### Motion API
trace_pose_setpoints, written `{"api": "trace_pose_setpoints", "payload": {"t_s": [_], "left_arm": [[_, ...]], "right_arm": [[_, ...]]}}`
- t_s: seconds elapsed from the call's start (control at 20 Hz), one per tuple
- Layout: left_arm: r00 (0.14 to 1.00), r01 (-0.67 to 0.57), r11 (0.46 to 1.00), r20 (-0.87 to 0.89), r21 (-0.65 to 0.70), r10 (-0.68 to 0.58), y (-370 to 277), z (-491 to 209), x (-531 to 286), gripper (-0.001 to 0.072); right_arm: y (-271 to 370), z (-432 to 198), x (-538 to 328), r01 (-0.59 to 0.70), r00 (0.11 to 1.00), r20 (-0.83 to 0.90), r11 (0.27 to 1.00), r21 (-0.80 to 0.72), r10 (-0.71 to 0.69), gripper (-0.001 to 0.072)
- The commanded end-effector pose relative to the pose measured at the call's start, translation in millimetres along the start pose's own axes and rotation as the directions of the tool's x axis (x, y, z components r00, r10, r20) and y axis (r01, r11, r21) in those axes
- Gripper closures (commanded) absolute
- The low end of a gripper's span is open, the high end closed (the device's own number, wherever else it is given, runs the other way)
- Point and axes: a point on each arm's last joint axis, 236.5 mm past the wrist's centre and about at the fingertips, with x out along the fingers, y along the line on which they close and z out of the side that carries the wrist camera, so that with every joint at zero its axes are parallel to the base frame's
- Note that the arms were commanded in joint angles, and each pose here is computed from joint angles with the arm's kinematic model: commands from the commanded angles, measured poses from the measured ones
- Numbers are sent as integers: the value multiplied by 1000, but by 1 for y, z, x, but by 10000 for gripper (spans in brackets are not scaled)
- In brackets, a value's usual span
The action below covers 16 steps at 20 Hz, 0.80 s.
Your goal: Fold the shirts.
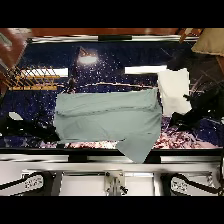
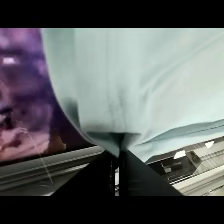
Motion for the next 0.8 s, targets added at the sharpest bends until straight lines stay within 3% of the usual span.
{"api": "trace_pose_setpoints", "payload": {"t_s": [0.0,0.1,0.55,0.6,0.75], "left_arm": [[1000,-15,1000,17,24,14,-2,3,0,671],[1000,-17,1000,26,27,16,-2,4,-2,671],[999,-4,1000,33,25,3,-6,6,-3,671],[999,-4,1000,33,24,3,-6,6,-3,671],[999,-7,999,36,45,5,-6,8,-7,671]], "right_arm": [[36,-17,43,-163,987,3,987,6,163,138],[30,-17,61,-97,993,62,995,10,96,138],[54,-28,100,-62,996,56,998,-33,64,141],[56,-29,103,-56,997,53,998,-38,58,196],[66,-36,105,-64,998,27,996,-58,65,570]]}}
